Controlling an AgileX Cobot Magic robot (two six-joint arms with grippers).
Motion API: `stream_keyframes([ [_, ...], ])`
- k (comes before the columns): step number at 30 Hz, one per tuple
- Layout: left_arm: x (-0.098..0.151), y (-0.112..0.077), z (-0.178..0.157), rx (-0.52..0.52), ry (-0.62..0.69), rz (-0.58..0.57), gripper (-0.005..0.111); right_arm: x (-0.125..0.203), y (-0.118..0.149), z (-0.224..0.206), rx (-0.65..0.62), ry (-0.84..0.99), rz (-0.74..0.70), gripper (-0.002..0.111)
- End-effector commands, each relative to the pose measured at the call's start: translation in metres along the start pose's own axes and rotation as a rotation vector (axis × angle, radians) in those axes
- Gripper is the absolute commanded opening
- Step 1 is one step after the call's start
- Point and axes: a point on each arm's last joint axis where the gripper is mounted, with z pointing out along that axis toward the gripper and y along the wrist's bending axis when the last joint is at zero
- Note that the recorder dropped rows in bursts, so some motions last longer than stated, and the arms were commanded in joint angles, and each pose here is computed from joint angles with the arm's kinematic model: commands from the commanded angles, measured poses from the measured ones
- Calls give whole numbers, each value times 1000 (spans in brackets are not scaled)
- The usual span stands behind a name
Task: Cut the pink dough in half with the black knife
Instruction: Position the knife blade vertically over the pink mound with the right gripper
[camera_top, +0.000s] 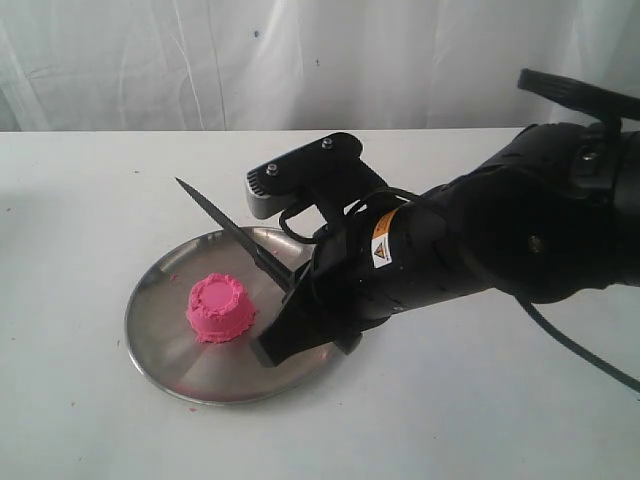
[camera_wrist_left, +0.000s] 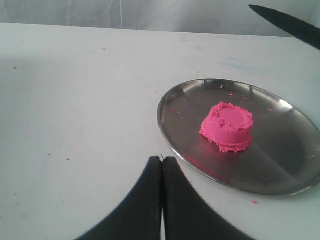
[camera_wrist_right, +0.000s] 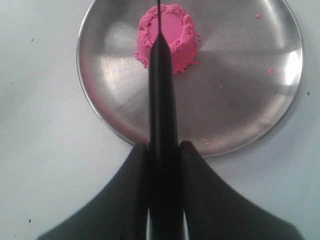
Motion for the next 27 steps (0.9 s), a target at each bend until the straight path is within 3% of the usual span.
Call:
stream_keyframes([
  [1, 2, 0, 1, 4, 12, -1, 0, -1, 0, -2, -2, -21, 4, 0],
  [14, 1, 0, 1, 3, 0, -9, 0, -4, 0, -2, -1, -61, 3, 0],
  [21, -8, 1, 0, 2, -95, -160, 0, -5, 0, -2, -1, -70, 3, 0],
  [27, -11, 1, 0, 0, -129, -161, 0, -5, 0, -2, -1, -70, 3, 0],
])
